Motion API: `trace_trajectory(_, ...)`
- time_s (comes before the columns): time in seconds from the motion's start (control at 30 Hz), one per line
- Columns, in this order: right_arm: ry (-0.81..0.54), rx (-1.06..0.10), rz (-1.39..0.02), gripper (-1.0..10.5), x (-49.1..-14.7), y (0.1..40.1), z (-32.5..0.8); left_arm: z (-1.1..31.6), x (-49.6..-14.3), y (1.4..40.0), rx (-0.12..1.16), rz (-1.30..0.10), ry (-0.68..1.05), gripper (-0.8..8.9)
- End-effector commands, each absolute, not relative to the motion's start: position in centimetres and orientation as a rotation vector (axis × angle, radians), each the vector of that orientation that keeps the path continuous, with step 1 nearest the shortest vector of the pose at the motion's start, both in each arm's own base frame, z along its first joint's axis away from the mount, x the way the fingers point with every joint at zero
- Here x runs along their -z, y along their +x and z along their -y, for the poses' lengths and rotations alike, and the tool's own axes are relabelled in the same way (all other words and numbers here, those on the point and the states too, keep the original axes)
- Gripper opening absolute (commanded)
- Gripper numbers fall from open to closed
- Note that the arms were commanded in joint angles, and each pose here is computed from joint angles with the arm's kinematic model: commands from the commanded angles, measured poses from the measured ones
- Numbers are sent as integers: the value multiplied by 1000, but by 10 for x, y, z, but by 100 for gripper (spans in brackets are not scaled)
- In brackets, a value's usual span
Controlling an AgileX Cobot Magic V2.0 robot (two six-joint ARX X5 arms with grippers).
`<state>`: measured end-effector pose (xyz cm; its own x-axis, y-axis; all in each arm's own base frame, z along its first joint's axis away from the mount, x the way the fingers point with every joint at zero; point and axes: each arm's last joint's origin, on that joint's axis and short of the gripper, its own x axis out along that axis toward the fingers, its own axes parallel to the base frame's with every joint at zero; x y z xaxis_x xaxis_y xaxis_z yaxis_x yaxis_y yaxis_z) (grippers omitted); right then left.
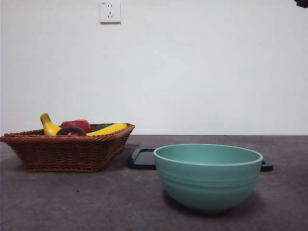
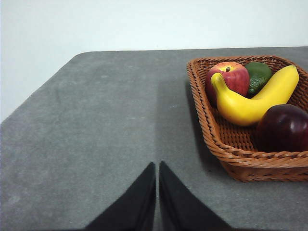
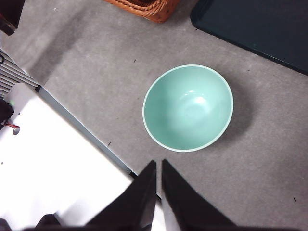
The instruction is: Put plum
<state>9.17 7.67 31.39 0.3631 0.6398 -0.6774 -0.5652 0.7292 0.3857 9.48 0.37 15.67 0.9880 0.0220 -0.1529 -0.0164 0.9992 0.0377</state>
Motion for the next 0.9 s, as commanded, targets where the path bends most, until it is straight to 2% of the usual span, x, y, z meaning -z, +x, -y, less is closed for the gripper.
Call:
trace_trajectory(0.03, 91, -790, -895, 8, -318, 92, -78, -4, -150, 96, -26, -171, 30, 10)
trace_trajectory(0.67, 90, -789, -895, 8, -318, 92, -78, -4, -150, 96, -26, -171, 30, 10)
trace_trajectory(0.83, 61, -771, -814, 8, -323, 88, -67, -4, -150, 96, -26, -171, 30, 10)
trace_trajectory(0.9, 53, -712, -744, 8, -325, 88, -57, -4, -150, 96, -26, -171, 30, 10)
